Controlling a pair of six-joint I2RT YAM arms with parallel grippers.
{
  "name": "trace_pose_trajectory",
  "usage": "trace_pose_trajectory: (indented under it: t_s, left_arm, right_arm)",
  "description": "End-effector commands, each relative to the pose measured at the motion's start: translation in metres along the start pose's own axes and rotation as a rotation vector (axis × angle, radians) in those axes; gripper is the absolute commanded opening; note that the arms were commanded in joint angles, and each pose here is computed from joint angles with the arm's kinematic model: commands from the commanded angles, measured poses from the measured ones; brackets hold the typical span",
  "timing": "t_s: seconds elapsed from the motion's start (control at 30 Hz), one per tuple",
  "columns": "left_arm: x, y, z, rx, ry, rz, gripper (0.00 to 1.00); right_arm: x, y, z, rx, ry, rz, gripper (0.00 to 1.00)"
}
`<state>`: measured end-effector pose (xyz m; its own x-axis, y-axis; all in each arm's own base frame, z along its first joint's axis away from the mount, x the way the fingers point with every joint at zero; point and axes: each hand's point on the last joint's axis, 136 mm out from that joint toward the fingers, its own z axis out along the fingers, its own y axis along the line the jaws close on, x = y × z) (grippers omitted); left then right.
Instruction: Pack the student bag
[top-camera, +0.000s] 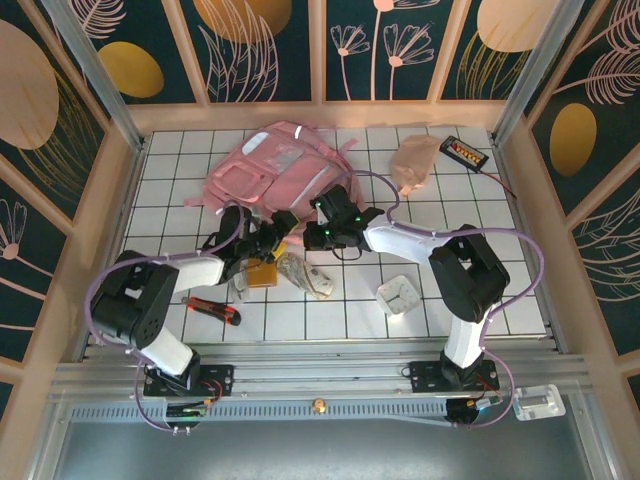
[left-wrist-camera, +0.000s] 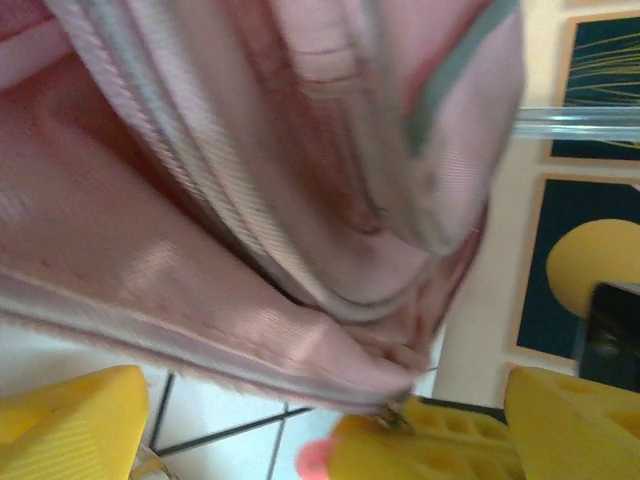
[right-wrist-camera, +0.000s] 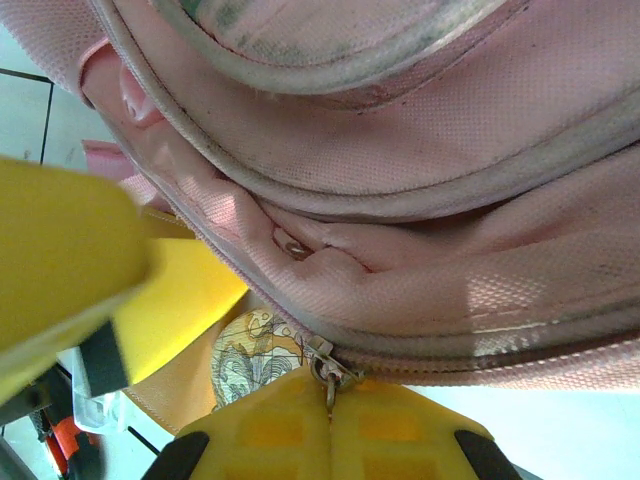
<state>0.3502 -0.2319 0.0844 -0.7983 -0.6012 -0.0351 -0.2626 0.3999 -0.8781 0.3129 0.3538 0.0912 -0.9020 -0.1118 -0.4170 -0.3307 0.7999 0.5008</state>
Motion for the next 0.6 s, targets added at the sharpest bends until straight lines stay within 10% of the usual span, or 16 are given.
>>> trace_pose_trajectory:
  t_s: [0.0, 0.17, 0.37, 0.57]
  left_arm:
    - [-0.019, -0.025, 0.008, 0.08, -0.07, -0.032, 0.86]
    - [-0.028, -0.013, 0.026, 0.045, -0.085, -0.071, 0.66]
    - [-0.031, -0.015, 0.035, 0.005, -0.071, -0.01, 0.14]
    - [-0.037, -0.023, 0.013, -0.044, -0.099, 0.109, 0.0]
  right_arm:
    - [-0.015, 0.025, -0.01, -0.077, -0.054, -0.046, 0.0]
    - [-0.016, 0.029, -0.01, -0.092, -0.057, -0.052, 0.0]
    - [-0.013, 0.005, -0.009, -0.018, -0.044, -0.027, 0.0]
    - [-0.016, -0.047, -0.022, 0.145, -0.052, 0.017, 0.0]
